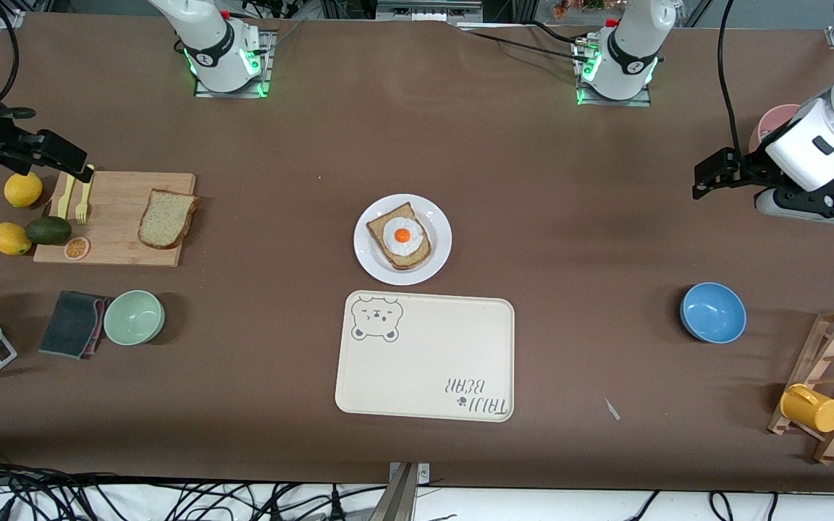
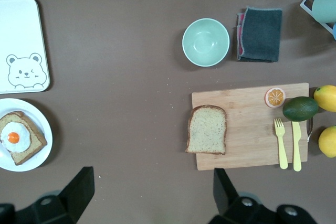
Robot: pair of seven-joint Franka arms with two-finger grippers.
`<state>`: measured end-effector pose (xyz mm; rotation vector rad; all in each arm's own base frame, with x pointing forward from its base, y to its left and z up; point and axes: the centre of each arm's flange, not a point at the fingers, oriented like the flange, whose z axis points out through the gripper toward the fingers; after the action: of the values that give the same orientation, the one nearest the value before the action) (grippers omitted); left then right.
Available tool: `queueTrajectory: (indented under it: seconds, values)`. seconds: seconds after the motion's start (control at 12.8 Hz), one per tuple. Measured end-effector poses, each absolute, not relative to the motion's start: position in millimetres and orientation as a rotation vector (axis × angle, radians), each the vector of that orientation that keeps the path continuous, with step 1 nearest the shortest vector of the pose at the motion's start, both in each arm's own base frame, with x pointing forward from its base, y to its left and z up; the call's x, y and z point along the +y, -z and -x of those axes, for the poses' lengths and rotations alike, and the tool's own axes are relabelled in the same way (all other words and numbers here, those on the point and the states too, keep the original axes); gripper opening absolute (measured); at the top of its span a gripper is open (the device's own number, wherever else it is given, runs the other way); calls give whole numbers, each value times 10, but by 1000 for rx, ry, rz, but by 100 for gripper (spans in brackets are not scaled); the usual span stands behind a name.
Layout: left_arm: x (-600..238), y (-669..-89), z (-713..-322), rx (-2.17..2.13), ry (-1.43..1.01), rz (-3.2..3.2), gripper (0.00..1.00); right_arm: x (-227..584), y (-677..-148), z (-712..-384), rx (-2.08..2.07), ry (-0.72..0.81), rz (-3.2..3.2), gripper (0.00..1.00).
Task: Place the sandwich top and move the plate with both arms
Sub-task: 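Move the right gripper down toward the bread slice on the cutting board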
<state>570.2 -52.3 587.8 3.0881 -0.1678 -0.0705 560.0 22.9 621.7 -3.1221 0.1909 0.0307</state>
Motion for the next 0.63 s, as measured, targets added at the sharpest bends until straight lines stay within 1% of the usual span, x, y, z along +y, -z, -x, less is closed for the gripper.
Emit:
queueTrajectory:
  seconds: [0.63]
  values:
    - [-459, -5846, -5662, -150, 133, -3088, 100, 237, -6156, -5626, 185, -48, 3135, 100]
